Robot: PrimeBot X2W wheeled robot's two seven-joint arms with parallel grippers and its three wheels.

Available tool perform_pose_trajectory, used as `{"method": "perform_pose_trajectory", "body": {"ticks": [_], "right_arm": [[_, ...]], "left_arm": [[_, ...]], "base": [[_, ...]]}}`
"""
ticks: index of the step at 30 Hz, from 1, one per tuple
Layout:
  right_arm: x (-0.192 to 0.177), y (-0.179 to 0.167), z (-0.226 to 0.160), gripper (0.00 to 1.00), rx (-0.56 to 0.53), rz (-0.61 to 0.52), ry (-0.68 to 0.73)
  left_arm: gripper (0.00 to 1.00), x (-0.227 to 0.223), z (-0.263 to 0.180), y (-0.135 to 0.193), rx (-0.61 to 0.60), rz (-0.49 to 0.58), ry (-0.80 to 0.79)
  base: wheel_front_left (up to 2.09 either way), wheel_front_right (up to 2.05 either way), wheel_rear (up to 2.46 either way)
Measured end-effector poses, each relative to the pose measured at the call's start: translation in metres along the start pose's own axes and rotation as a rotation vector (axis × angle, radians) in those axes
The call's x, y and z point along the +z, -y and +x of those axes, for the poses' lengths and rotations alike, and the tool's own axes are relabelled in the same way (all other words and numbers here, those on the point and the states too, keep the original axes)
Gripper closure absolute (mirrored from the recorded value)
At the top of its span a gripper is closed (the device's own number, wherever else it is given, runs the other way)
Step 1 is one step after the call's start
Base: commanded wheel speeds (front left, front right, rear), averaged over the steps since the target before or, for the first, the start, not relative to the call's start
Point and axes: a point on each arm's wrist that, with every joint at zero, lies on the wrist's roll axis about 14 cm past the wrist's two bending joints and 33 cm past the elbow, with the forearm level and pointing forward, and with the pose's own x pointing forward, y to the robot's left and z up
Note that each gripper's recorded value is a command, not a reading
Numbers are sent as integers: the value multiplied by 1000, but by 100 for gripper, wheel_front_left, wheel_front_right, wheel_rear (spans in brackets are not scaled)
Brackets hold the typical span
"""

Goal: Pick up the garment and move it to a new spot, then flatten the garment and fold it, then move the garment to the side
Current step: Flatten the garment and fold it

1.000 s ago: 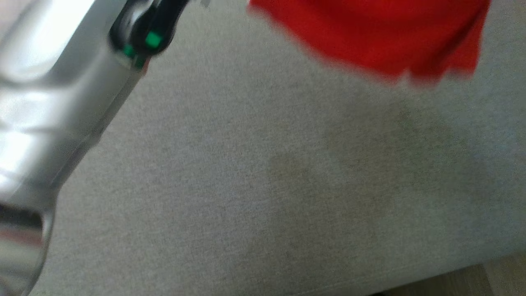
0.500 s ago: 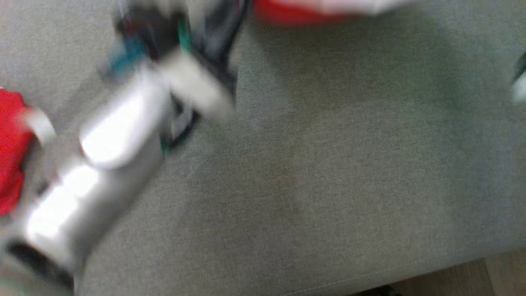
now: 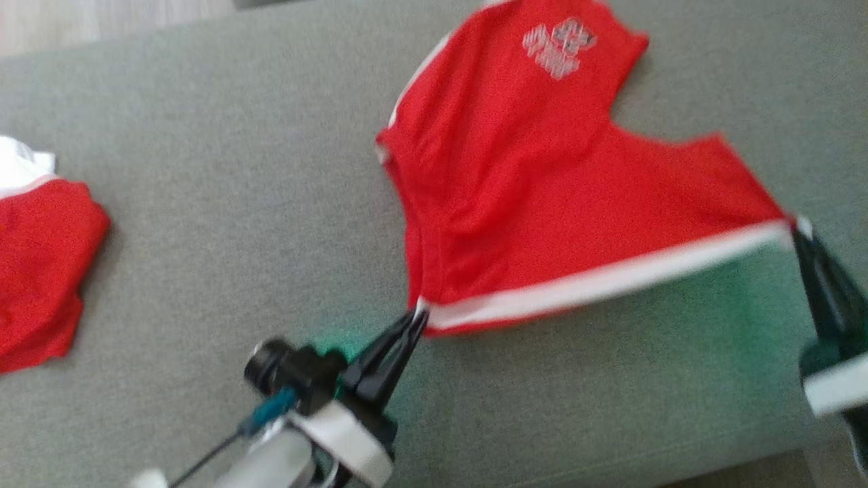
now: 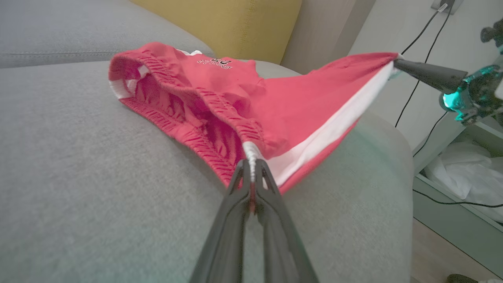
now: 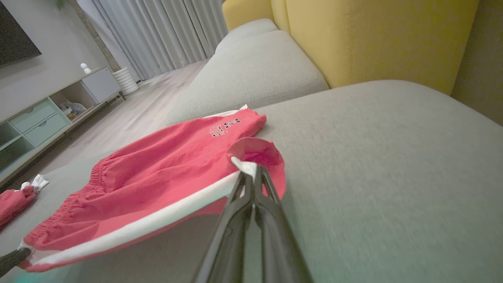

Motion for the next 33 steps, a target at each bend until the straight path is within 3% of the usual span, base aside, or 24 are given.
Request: {"method": "perform_pose_trajectory", "body": {"ticks": [7,14,17,24,33], "right_arm": [[4,-4,-52,100,-21,79,26],[42,6,-49,100,-42,58,103],[44,8,-37,100,-47,67,95],[74,-2,42,100,20,30,94],[60,-18,131,100,88,-5,-44]], "left_arm": [[100,-3,-42,7,69,-12,8],[100,41,-39,18,53,-99,143],[100,50,-30,19,34,-110,158],[100,97,12,-12,52,-96,247],[100,94,41,-64,173,-121,212]], "base": [[0,0,0],[0,0,0],[0,0,0],[0,0,0],[0,0,0]]}}
